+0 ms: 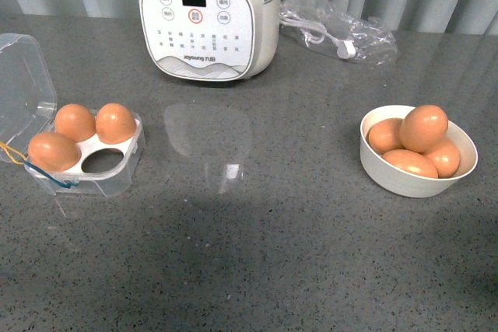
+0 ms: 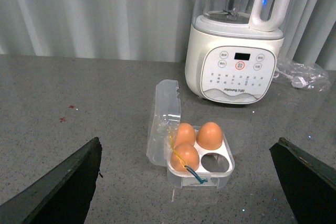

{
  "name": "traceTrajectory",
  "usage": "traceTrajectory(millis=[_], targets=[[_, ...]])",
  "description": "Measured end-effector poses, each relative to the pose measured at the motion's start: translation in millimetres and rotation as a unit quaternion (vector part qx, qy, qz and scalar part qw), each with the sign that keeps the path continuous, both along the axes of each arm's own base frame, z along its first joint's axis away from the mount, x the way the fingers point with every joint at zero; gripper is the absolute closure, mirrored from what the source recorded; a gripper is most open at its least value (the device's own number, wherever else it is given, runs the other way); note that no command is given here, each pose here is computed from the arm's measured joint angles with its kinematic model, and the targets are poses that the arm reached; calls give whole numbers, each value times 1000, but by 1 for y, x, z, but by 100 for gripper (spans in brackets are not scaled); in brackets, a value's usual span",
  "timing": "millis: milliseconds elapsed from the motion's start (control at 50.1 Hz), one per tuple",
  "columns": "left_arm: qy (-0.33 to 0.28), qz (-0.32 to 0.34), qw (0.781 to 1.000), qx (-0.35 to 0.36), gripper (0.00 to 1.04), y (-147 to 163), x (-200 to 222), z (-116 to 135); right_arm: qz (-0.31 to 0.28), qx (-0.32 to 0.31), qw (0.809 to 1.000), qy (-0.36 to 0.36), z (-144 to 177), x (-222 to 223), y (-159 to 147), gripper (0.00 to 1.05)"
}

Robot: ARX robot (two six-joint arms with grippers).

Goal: Put egg into box

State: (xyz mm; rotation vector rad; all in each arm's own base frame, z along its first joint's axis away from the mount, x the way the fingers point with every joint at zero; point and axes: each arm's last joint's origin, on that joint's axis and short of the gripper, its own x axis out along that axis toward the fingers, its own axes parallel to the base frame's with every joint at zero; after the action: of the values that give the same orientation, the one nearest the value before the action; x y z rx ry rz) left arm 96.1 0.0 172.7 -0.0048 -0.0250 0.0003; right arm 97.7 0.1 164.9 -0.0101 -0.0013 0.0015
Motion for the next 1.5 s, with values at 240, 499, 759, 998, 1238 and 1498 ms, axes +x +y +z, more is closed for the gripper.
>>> traceTrajectory(millis=[240,499,759,998,1238,1498], targets=[[0,0,1000,0,7,0,0,0,0,0,1000,0,0,0,0,7],[0,0,1000,0,7,0,0,0,-54,-79,992,84,4,8,0,7],[0,0,1000,0,7,0,0,0,30,-77,966,246,54,93,8,7],[0,0,1000,0,7,0,0,0,92,-50,930,351,73,167,41,7],[0,0,1000,0,7,0,0,0,102,-34,891,441,50,217,59,7],[0,0,1000,0,7,0,0,0,95,-40,875,473,26,244,64,7]])
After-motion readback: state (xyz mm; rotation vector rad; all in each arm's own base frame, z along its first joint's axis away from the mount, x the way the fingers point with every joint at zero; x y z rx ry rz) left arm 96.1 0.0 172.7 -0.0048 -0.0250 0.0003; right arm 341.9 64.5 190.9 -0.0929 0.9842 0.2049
